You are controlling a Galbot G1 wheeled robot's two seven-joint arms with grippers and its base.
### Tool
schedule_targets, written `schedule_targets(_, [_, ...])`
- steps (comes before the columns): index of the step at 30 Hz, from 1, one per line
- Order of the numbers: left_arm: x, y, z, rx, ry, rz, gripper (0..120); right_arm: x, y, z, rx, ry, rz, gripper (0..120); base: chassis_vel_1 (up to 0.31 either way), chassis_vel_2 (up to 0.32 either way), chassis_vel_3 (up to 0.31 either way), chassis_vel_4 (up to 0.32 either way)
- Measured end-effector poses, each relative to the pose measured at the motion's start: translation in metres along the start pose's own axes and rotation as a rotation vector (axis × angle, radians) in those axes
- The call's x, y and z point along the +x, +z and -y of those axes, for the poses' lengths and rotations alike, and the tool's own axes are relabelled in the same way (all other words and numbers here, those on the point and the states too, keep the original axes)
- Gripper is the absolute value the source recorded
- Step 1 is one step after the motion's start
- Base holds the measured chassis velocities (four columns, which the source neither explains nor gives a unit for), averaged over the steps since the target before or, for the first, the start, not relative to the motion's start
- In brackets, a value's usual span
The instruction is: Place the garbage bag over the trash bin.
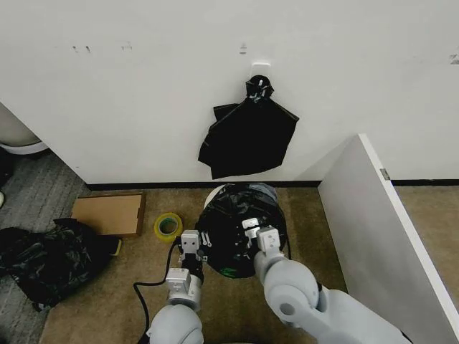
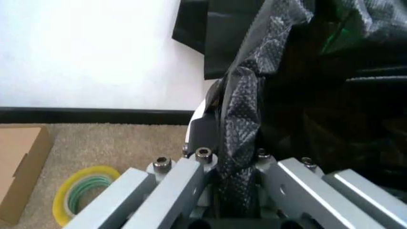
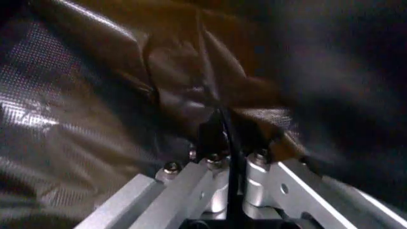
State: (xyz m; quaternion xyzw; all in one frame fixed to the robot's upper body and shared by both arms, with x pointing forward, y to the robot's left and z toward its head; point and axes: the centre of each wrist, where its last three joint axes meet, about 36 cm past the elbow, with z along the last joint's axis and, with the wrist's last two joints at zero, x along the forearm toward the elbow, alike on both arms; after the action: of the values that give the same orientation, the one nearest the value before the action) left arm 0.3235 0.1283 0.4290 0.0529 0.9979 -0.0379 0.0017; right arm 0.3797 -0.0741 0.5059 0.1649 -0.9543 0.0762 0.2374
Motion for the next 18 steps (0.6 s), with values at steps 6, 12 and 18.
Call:
schedule_targets(6, [0.002, -0.003, -0.001, 0.002, 0.006, 0.005, 0, -0.016, 0.004, -0.012, 0.062, 0.016, -0.006, 0, 0.0, 0.0, 0.0, 0.0])
schedule_targets(12, [0.004, -0.004, -0.001, 0.004, 0.008, 0.004, 0, -0.029, 0.009, -0.016, 0.093, 0.039, -0.016, 0, 0.0, 0.0, 0.0, 0.0])
schedule_targets(18, [0.009, -0.006, 0.0, 0.01, 0.012, 0.003, 0, -0.043, 0.012, -0.017, 0.113, 0.058, -0.038, 0, 0.0, 0.0, 0.0, 0.0])
